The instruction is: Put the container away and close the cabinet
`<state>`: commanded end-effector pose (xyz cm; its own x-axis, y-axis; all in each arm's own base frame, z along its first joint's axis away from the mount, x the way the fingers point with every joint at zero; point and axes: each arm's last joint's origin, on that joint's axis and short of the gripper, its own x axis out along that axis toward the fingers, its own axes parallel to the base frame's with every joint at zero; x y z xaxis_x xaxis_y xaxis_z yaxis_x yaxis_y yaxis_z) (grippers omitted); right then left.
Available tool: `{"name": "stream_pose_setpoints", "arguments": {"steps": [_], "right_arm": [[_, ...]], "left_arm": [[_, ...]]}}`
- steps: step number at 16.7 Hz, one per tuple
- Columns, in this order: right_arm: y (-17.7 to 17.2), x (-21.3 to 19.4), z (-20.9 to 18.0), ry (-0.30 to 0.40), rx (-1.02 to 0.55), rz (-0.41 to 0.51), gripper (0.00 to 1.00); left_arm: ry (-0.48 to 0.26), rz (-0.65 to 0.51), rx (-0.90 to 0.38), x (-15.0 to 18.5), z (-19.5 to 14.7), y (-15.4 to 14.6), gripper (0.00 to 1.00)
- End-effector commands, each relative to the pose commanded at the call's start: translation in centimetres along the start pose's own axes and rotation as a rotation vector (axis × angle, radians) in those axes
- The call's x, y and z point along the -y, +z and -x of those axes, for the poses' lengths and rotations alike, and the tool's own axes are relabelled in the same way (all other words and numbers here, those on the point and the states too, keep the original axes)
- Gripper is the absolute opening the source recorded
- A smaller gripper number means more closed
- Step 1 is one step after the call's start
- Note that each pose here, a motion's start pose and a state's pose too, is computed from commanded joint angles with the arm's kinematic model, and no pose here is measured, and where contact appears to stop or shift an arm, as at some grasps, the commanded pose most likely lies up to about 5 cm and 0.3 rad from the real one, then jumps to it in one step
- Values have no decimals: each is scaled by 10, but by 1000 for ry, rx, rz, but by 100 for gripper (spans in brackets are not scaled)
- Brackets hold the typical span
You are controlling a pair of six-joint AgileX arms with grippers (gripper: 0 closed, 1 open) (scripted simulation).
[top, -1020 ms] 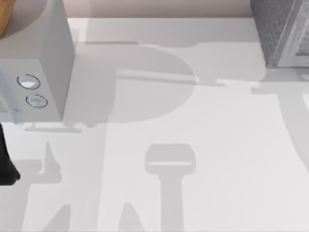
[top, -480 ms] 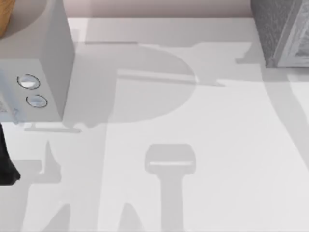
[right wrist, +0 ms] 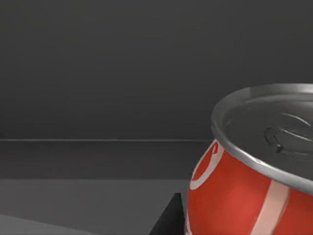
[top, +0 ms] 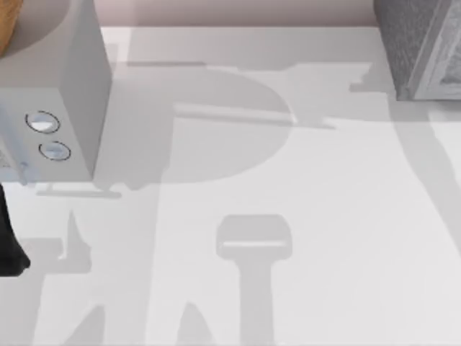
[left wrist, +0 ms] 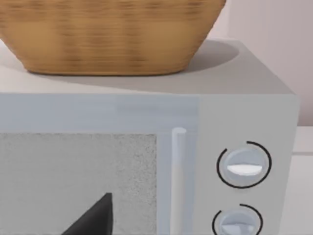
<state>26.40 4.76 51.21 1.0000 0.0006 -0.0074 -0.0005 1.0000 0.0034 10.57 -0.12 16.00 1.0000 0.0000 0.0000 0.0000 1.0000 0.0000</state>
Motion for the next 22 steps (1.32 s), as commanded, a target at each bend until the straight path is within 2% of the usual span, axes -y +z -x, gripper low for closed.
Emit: {"name": "stream_pose_setpoints", "arguments": {"steps": [9,14,22], "right_arm": [[30,-4,-88,-1,6,-1,0],[26,1,-128,-1,17,-2,0],[19,3,-142,-1,9,-1,0]], "left_arm": [[0,0,0,0,0,0,100],[0,0,0,0,0,0,100],[0,0,0,0,0,0,100]]}}
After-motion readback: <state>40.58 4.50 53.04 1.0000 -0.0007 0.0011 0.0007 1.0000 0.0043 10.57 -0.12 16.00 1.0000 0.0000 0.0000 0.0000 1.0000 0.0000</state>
